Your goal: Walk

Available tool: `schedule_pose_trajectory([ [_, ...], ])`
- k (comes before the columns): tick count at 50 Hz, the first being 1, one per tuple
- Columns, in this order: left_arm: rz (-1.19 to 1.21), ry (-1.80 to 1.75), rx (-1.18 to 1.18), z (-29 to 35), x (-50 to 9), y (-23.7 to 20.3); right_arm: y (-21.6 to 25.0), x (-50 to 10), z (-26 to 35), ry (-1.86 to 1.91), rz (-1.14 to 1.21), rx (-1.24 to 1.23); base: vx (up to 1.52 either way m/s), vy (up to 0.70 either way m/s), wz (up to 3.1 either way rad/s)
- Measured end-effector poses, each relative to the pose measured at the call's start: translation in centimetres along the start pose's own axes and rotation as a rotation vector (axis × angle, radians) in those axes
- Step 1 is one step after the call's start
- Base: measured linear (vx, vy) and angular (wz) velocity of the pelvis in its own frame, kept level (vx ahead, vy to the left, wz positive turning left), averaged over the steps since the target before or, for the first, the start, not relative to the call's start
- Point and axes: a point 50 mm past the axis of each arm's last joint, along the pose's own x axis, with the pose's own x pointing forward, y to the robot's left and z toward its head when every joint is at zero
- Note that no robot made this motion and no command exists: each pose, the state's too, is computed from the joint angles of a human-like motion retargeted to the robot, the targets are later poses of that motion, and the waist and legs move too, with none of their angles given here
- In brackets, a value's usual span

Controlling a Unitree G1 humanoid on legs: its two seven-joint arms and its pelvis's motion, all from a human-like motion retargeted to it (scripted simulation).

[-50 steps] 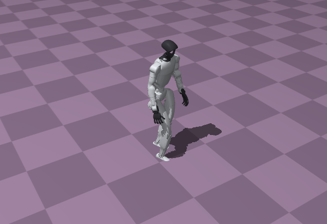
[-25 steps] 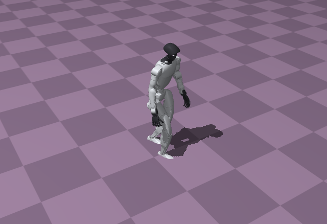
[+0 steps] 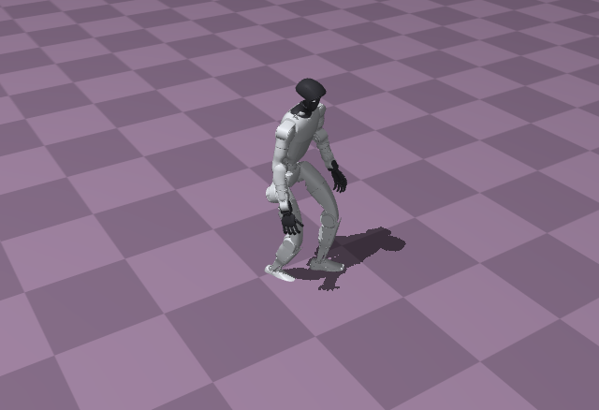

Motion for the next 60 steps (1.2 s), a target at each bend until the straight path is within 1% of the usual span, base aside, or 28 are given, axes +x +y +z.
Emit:
schedule_pose_trajectory([
  [7, -0.010, 0.057, 0.012, -1.2, -0.2, -0.1, 0.3, 0.0, 0.1, -0.005, 0.027, -0.068, 0.46, 0.01, 0.29],
  [17, -0.058, 0.120, -0.023, -3.5, -0.8, -1.0, 1.8, -0.6, -3.0, 0.090, 0.079, -0.034, 0.59, 0.11, 0.16],
  [27, -0.004, 0.068, -0.017, -2.3, -0.6, 0.2, 2.3, -0.5, -2.0, 0.049, 0.090, -0.014, 0.59, 0.12, 0.29],
  [38, 0.031, -0.097, -0.052, 1.4, -0.1, 0.6, 3.7, -1.1, -4.5, 0.120, 0.091, 0.071, 0.61, 0.04, 0.10],
  [42, 0.012, -0.076, -0.092, 0.7, -0.2, -0.4, 4.5, -1.8, -6.7, 0.203, 0.082, 0.127, 0.63, -0.04, 0.21],
  [47, -0.052, 0.005, -0.118, -1.1, -0.5, -1.9, 3.6, -2.2, -8.0, 0.265, 0.034, 0.211, 0.61, -0.06, 0.25],
  [52, -0.066, 0.035, -0.103, -1.6, -0.6, -1.9, 1.8, -1.6, -6.6, 0.217, -0.022, 0.231, 0.61, -0.07, 0.46],
  [60, -0.013, 0.046, -0.124, -2.0, -0.6, -0.5, -0.1, -0.5, -2.0, 0.038, -0.087, 0.220, 0.65, -0.05, 0.30],
])
